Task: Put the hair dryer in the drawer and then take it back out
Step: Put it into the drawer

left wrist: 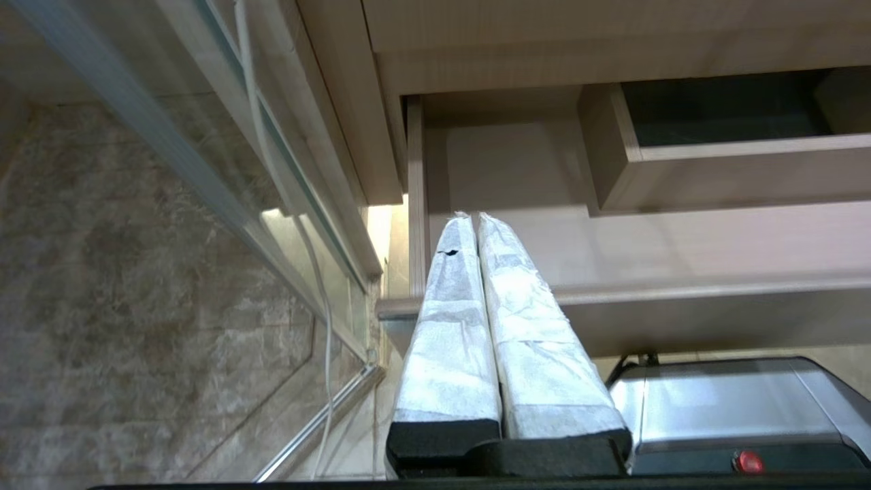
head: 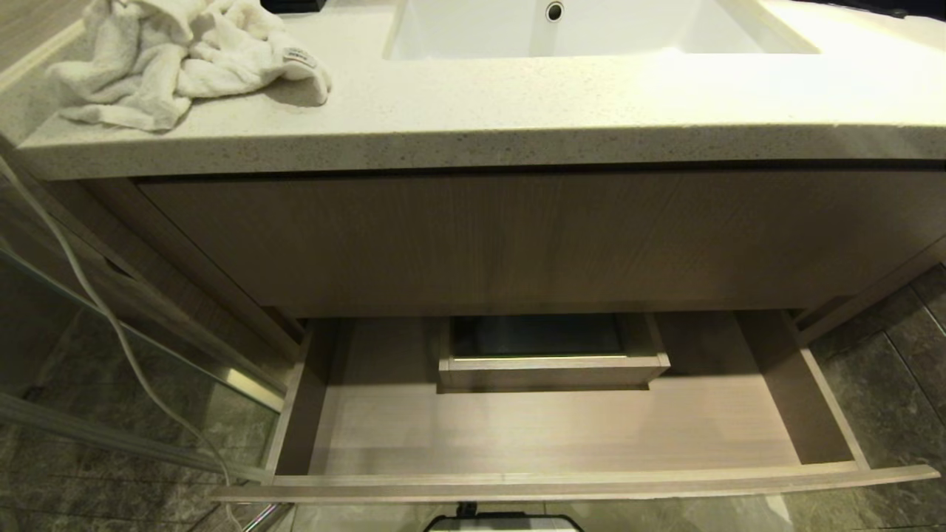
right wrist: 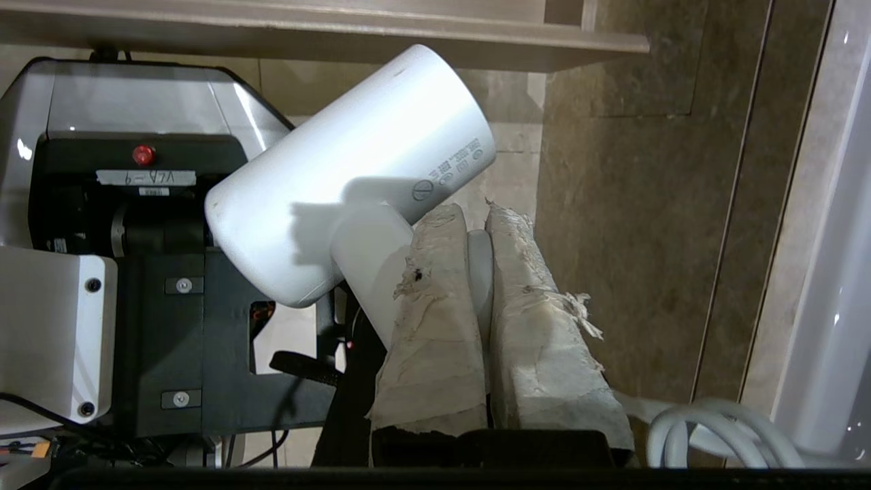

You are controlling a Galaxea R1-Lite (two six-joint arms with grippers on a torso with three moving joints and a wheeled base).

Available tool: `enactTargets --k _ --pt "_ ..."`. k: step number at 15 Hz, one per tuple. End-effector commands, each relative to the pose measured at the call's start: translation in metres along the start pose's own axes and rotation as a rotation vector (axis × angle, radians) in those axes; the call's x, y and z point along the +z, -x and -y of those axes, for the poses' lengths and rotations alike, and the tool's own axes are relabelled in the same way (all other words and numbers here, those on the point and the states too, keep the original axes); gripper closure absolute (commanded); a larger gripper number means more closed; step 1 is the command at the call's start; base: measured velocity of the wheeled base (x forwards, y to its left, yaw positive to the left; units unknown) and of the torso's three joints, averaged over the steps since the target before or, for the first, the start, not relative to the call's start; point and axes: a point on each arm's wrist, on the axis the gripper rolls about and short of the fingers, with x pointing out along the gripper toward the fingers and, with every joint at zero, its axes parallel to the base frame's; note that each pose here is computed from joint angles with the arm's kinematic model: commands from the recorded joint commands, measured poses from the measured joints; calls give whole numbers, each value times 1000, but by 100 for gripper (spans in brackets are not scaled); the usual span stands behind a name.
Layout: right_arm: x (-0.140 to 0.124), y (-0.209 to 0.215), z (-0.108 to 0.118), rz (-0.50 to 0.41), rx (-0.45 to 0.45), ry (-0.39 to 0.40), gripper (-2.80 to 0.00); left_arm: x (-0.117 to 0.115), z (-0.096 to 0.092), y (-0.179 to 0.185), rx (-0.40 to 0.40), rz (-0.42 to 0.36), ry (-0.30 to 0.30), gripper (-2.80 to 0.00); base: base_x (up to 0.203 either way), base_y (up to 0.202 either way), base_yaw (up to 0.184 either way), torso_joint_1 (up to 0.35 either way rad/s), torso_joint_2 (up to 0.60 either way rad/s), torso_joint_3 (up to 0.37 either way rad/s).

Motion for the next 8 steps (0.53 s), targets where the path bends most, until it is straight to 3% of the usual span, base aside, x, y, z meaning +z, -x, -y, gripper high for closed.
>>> enactTargets --k 1,4,6,8 --pt "0 0 0 -9 3 1 0 0 0 0 0 -3 0 0 0 0 0 224 50 416" --pt "0 -1 0 -23 6 -1 0 0 0 0 0 -3 0 0 0 0 0 212 19 421" --pt "2 -2 1 -58 16 -11 0 0 0 0 0 -3 0 0 0 0 0 413 19 168" --pt "6 -6 4 -100 -2 -14 0 0 0 0 0 -3 0 0 0 0 0 134 19 51"
